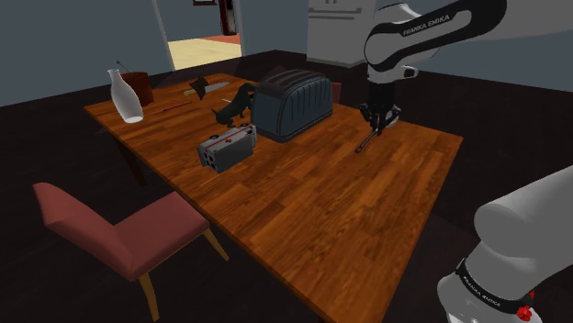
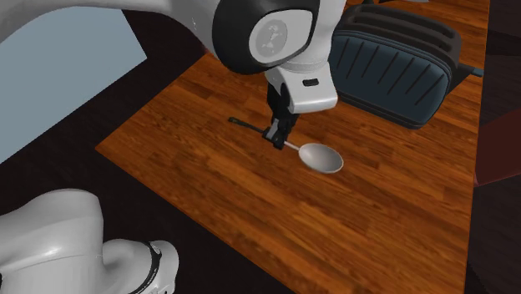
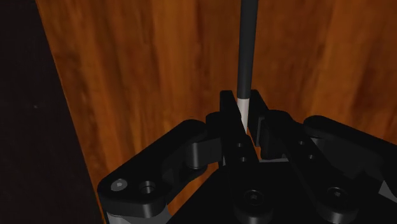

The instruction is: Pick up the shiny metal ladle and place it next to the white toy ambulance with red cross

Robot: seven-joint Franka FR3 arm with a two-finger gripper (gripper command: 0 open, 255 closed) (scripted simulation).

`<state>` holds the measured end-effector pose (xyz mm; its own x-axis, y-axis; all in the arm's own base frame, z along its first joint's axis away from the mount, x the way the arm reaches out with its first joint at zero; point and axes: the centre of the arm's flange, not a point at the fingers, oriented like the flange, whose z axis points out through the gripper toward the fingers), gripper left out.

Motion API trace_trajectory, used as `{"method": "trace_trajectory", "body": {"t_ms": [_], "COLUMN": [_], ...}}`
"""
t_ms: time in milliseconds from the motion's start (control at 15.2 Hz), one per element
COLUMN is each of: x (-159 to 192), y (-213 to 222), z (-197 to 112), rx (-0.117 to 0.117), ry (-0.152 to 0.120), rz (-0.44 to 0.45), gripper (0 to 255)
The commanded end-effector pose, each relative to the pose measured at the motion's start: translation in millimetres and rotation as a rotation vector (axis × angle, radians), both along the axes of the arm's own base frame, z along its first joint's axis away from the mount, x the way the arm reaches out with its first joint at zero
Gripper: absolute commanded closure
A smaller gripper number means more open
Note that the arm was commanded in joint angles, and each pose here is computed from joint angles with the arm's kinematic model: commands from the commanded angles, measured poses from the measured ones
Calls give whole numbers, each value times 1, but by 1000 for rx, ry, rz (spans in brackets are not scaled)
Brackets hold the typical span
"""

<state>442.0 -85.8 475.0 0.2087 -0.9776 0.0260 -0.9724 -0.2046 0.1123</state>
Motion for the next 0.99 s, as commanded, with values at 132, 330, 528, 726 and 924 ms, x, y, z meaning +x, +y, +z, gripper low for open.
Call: {"method": "trace_trajectory", "body": {"t_ms": [132,330,528,726,924], "x": [0,0,23,45,68], "y": [0,0,32,65,97], "z": [21,33,33,33,33], "rx": [0,0,0,0,0], "ry": [0,0,0,0,0], "rz": [0,0,0,0,0], "gripper": [255,255,255,255,255]}}
